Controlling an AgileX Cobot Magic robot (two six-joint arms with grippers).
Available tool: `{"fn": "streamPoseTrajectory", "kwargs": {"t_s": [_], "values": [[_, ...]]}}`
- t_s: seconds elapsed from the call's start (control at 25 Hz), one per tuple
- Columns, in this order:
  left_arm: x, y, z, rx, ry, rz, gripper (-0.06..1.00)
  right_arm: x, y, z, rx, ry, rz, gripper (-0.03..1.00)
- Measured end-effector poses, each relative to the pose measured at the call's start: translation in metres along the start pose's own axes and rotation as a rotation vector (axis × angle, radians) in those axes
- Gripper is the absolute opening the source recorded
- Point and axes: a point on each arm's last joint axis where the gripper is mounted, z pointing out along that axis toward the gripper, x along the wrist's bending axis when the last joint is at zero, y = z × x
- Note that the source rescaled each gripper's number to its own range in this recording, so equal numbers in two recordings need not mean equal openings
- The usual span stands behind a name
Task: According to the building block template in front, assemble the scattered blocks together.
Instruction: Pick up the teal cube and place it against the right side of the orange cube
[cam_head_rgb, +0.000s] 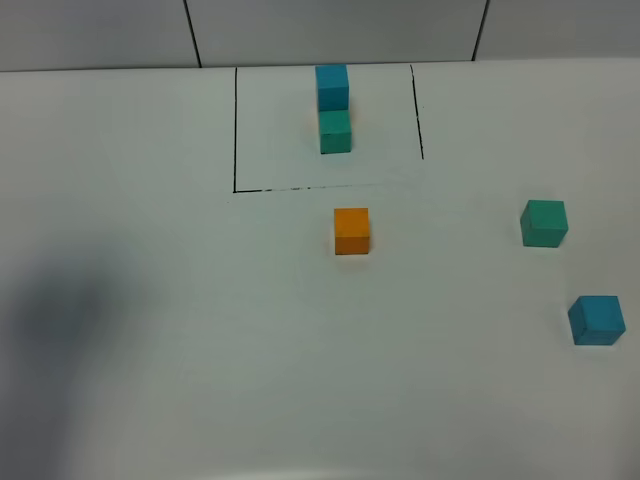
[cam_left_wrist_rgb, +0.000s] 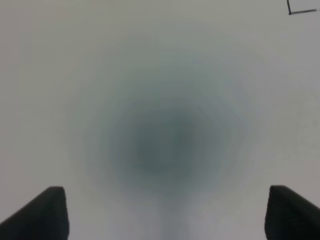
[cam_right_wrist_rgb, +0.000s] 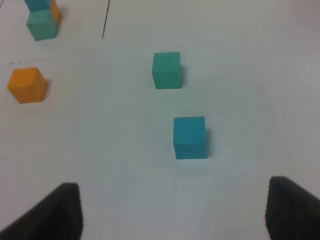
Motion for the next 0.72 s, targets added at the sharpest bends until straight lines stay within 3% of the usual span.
{"fn": "streamPoseTrajectory", "kwargs": {"t_s": [0.24,0.44,0.72], "values": [[-0.001,-0.066,-0.013,-0.062,-0.013,-0.04,0.99,0.0,0.0,0.0,0.0,0.0,-0.001,0.54],[-0.002,-0.105,-0.028,-0.171,-0.037,-0.083,0.99,0.0,0.0,0.0,0.0,0.0,-0.001,0.54],[-0.004,-0.157,-0.036,-0.244,-0.055,-0.094,0.99,0.0,0.0,0.0,0.0,0.0,0.0,0.54]]}}
